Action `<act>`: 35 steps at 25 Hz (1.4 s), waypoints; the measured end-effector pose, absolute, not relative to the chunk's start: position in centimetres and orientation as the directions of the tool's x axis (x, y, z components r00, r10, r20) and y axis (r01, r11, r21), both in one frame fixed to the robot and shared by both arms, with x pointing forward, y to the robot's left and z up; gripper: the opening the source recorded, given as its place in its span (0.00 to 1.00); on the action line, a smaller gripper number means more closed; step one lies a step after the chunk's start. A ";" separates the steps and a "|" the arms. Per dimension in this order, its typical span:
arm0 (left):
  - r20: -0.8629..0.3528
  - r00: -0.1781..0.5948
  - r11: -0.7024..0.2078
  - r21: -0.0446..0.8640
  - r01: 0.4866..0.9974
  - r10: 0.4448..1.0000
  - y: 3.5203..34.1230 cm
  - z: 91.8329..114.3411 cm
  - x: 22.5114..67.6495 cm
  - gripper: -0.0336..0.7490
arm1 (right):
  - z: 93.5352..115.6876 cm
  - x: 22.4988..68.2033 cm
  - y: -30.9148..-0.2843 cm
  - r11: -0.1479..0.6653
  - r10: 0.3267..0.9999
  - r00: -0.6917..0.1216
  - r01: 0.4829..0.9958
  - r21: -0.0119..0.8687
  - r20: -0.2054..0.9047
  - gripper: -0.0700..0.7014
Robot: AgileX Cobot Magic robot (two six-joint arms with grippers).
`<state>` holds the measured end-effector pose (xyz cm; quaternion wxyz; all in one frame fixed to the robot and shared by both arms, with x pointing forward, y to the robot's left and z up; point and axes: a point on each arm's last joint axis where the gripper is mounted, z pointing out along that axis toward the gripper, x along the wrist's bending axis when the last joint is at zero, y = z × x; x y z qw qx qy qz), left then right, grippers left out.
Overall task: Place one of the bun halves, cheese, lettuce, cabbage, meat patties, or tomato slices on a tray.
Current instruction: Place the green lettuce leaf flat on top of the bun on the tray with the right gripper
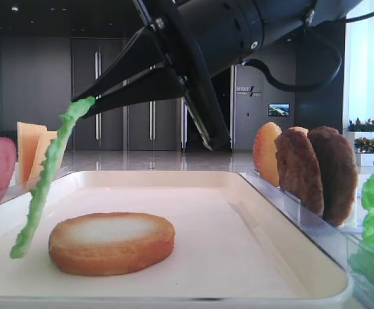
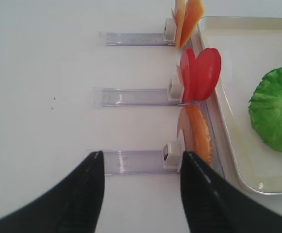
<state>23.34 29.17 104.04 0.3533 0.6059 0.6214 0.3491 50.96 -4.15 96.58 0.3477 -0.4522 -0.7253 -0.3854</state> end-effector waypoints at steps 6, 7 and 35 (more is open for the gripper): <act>-0.016 -0.016 0.022 0.862 0.506 1.000 29.2 104.0 23.3 0.54 | 96.5 51.7 -5.2 0.290 0.398 -0.348 0.926 0.244 0.849 0.12; -0.016 -0.016 0.022 0.862 0.506 1.000 29.2 104.0 23.3 0.54 | 96.5 51.7 -5.3 0.291 0.399 -0.349 0.925 0.244 0.848 0.12; -0.016 -0.016 0.022 0.862 0.506 1.000 29.2 104.0 23.3 0.54 | 96.5 51.5 -5.5 0.322 0.392 -0.359 0.916 0.239 0.847 0.12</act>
